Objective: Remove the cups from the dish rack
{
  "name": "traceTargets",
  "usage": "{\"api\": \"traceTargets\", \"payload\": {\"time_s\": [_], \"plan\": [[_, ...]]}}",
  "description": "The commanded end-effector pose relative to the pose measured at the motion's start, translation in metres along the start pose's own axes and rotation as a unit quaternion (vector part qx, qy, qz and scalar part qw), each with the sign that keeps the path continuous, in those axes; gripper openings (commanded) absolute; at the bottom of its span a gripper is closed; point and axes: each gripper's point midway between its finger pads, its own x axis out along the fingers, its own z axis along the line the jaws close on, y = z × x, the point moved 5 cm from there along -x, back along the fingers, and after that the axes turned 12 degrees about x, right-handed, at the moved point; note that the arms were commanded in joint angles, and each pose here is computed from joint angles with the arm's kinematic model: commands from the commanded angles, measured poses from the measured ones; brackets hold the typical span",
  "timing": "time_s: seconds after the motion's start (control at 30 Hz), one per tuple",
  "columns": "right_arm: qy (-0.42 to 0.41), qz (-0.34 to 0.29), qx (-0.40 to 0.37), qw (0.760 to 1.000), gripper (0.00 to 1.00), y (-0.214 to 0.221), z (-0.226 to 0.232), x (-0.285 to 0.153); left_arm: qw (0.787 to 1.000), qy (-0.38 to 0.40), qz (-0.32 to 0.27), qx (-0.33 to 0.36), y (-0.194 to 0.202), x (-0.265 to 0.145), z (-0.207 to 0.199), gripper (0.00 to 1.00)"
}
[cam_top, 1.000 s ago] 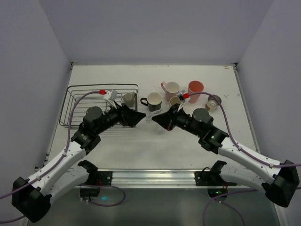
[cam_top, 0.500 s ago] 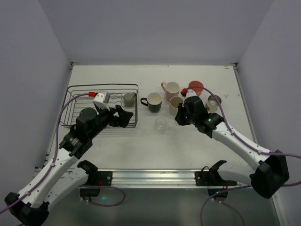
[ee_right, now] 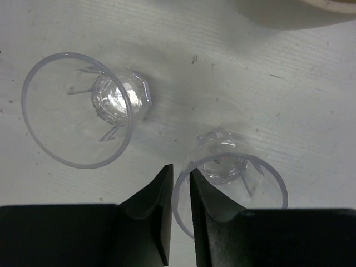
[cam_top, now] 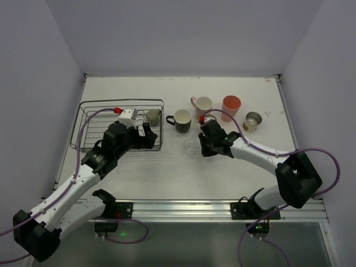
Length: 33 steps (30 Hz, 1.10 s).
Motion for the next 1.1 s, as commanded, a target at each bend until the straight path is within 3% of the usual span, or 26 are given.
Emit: {"api": "traceTargets", "payload": {"time_s": [0.0,0.2,0.43,0.8,0.93,1.07], "plan": [[-0.004,-0.025,-0.012,1.000,0.28,-0.015,0.011,-0.001,0.999,-0.043,-0.022,-0.004,-0.019,0.009,0.007,0.99],[-0.042,-0.049,-0.011,0.998,0.48,-0.019,0.018,-0.016,0.997,-0.081,-0.018,-0.004,-0.024,0.041,0.013,0.88],[-0.084,-0.092,-0.014,0.992,0.54,-0.028,0.022,-0.046,0.989,-0.138,-0.017,0.047,-0.052,0.081,0.025,0.70],[-0.138,-0.136,-0.010,0.981,0.54,-0.030,0.026,-0.074,0.993,-0.010,-0.044,0.105,-0.082,0.138,0.046,0.69],[-0.154,-0.150,-0.004,0.977,0.53,-0.026,0.024,-0.081,0.987,0.015,0.024,0.157,-0.068,0.150,0.048,0.71],[-0.172,-0.169,0.000,0.971,0.53,-0.025,0.022,-0.093,0.977,0.044,0.048,0.205,-0.062,0.154,0.047,0.72]]}}
